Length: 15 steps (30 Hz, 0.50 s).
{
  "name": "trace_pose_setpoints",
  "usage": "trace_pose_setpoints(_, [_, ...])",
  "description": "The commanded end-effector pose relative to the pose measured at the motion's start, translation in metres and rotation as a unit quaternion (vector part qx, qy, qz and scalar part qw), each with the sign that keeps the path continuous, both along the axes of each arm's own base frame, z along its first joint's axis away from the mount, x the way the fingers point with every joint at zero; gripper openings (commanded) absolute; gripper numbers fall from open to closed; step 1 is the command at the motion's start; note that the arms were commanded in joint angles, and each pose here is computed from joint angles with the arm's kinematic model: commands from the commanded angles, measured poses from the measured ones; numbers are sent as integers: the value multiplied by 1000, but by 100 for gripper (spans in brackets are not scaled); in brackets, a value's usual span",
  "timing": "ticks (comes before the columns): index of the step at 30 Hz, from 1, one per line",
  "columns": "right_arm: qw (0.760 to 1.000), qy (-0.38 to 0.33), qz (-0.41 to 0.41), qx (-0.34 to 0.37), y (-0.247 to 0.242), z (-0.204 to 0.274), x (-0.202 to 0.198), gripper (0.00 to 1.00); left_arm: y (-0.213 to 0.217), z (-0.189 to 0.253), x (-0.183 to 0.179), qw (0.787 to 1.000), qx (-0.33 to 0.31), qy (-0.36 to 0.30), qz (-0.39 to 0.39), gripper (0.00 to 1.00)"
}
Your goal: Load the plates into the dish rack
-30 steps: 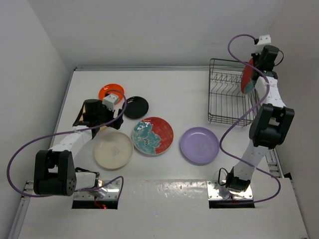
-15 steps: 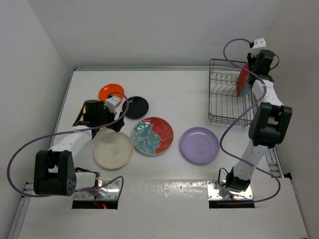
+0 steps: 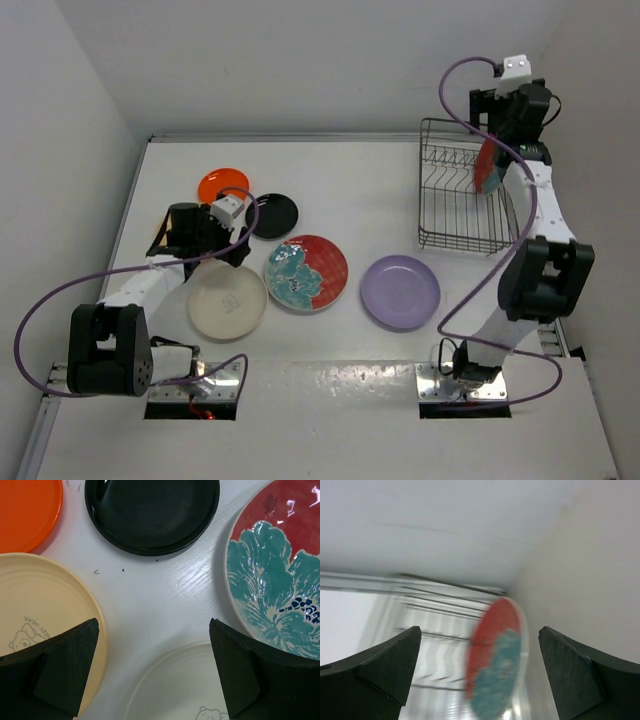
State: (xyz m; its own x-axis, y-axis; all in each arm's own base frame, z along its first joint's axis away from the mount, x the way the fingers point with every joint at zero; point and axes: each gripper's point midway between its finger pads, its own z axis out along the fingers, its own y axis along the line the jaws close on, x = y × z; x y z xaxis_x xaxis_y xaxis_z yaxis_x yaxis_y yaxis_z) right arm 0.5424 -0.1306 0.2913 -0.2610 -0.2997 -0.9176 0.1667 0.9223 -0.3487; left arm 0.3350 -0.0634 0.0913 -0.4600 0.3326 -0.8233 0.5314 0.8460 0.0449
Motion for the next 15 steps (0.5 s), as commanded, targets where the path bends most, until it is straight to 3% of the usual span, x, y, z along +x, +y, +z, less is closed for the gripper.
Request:
trace_pose_setpoints(1, [986, -21, 121, 111, 94, 49, -41, 100, 0, 14, 6, 999, -4, -35, -8, 97])
trace_pose_setpoints(2, [973, -16, 134, 187, 114, 41, -47, 100, 0, 12, 4, 999, -4, -31, -8, 97])
trace_pose_setpoints(3, [965, 20, 144, 219, 130, 3, -65, 100, 0, 14, 4, 1000, -4, -29, -8, 97])
trace_pose_setpoints(4, [949, 3, 209, 236, 173, 12, -72, 100, 0, 14, 3, 1000, -4, -24, -8, 97])
trace_pose_setpoints(5, [938, 7, 209, 276, 185, 4, -78, 100, 2, 16, 2, 1000, 0, -10, -3, 97])
trace_pose_setpoints(7, [914, 67, 250, 311, 249, -51, -106, 98, 7, 20, 0, 1000, 14, 4, 3, 95])
trace_pose_setpoints(11, [871, 195, 292, 343, 323, -123, -142, 70, 41, 20, -8, 993, 92, 64, 27, 94])
trace_pose_setpoints(12, [865, 216, 294, 345, 330, -132, -147, 55, 47, 21, -13, 990, 103, 92, 31, 94])
trace_pose_setpoints(13, [856, 229, 306, 350, 344, -135, -152, 50, 56, 20, -16, 987, 115, 105, 33, 94])
trace_pose_setpoints(15, [845, 262, 310, 347, 359, -159, -159, 56, 67, 25, -24, 981, 124, 142, 47, 94])
